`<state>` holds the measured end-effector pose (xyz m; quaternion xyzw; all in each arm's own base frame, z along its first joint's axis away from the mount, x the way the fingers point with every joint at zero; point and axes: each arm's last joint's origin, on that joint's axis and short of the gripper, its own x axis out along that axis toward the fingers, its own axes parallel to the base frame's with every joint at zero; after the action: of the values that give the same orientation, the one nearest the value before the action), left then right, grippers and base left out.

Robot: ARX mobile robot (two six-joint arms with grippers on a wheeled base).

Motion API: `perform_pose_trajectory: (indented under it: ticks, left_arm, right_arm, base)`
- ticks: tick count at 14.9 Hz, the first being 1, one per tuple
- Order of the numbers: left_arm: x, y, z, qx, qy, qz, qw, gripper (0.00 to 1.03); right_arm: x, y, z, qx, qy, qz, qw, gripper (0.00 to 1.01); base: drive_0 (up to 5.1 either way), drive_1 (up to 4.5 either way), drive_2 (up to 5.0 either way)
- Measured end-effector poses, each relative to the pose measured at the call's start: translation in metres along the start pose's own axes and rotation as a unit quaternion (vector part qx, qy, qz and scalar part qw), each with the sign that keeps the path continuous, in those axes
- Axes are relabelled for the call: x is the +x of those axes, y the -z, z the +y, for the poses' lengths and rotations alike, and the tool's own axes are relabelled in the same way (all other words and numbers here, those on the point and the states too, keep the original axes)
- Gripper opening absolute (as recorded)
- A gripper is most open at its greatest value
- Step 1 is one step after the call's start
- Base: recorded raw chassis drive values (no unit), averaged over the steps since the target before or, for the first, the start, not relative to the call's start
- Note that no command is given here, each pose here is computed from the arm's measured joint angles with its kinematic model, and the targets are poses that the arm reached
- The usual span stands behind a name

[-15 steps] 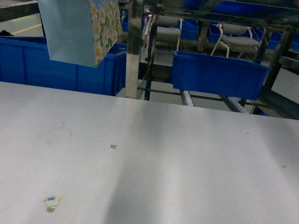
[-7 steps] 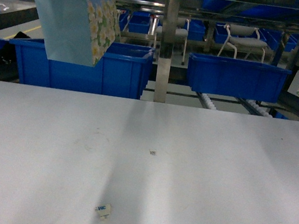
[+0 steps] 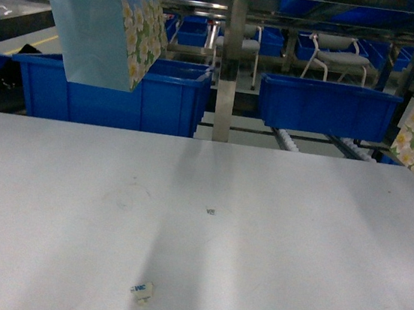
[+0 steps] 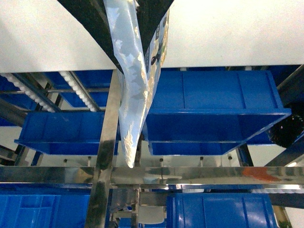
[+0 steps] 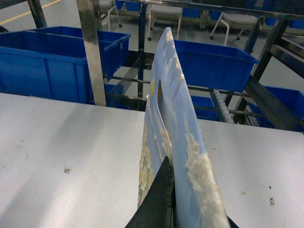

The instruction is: Move flower gift bag to table near conveyor

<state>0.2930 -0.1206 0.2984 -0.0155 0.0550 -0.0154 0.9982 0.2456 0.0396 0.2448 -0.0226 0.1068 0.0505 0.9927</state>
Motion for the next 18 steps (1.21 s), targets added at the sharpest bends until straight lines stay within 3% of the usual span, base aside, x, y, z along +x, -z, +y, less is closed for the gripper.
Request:
perform_pose_trajectory:
  ticks: [2, 7, 9, 13, 16, 18]
  left_arm:
    - [0.0, 0.0, 0.0, 0.0, 0.0, 0.0, 1.0, 0.02]
    - [0.0, 0.0, 0.0, 0.0, 0.0, 0.0, 1.0, 0.02]
    - [0.0, 0.0, 0.0, 0.0, 0.0, 0.0, 1.0, 0.02]
    - [0.0, 0.0, 0.0, 0.0, 0.0, 0.0, 1.0, 0.02]
    - [0.0, 0.0, 0.0, 0.0, -0.001, 0.0, 1.0, 0.02]
    - [0.0, 0.0, 0.0, 0.0, -0.001, 0.0, 1.0, 0.02]
  right_arm:
    - [0.017, 0.003, -0.006, 0.002, -0.005, -0.008, 1.0, 0.02]
    - [0.06, 0.037, -0.029, -0.008, -0.024, 0.023, 0.9994, 0.02]
    - [0.079, 0.051, -0.038, -0.005, -0.022, 0.042, 0.9989, 0.02]
    - [0.107, 0.09, -0.041, 0.019, -0.02, 0.091, 0.9955, 0.02]
    - [0.118, 0.1, -0.042, 0.022, -0.023, 0.092, 0.9953, 0.02]
    - [0.124, 0.109, -0.048, 0.024, -0.017, 0.1, 0.9946, 0.02]
  base:
    - [0.0, 0.0, 0.0]
    - [0.0, 0.0, 0.0]
    - [0.0, 0.0, 0.0]
    - [0.0, 0.0, 0.0]
    - [0.0, 0.0, 0.0]
    - [0.0, 0.0, 0.0]
